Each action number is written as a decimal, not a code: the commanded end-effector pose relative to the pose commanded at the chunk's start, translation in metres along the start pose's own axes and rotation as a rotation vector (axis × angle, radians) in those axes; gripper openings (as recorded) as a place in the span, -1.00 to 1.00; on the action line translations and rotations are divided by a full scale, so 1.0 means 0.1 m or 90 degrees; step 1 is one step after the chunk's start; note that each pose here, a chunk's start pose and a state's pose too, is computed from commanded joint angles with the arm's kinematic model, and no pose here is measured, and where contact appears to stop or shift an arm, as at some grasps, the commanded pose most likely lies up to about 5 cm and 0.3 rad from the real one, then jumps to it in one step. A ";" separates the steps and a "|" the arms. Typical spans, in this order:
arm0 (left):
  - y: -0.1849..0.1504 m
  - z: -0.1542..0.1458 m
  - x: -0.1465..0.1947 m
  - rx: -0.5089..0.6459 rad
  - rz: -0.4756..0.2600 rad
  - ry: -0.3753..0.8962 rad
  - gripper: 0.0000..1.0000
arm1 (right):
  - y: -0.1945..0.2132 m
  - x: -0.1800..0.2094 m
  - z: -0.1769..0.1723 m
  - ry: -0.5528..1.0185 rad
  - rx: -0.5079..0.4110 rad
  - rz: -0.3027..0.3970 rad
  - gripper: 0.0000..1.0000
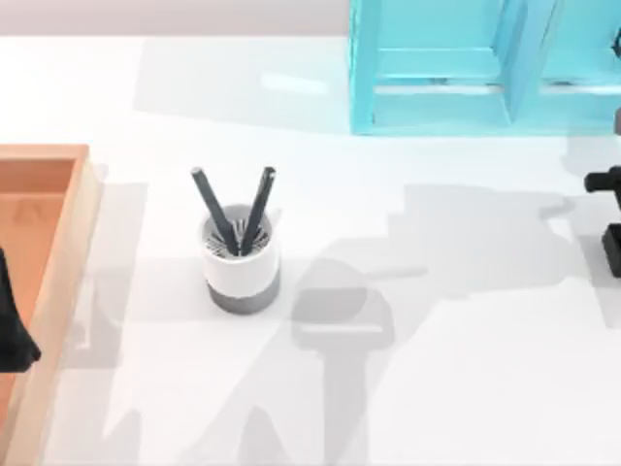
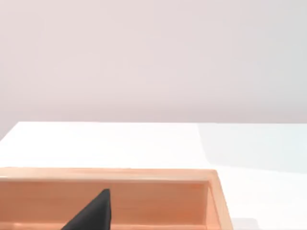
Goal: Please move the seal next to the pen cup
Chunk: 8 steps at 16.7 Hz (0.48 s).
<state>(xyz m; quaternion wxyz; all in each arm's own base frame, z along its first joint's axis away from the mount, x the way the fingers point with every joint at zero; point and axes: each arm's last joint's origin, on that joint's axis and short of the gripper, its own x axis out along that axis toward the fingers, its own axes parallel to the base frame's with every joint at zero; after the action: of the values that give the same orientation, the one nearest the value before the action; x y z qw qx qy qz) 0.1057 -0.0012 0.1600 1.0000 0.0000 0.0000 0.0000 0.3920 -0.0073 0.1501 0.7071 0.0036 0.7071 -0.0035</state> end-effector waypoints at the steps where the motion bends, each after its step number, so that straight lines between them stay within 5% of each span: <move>1: 0.00 0.00 0.00 0.000 0.000 0.000 1.00 | 0.00 0.00 0.00 0.000 0.000 0.000 -0.66; 3: 0.00 0.00 0.00 0.000 0.000 0.000 1.00 | 0.00 0.00 0.00 0.000 0.000 0.000 -0.96; 8: 0.00 0.00 0.00 0.000 0.000 0.000 1.00 | 0.00 0.00 0.00 0.000 0.000 0.000 -1.00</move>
<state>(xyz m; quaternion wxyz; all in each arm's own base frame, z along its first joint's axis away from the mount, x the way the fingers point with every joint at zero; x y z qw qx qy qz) 0.1057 -0.0012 0.1600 1.0000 0.0000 0.0000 0.0000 0.3920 -0.0073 0.1501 0.7071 0.0036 0.7071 -0.0035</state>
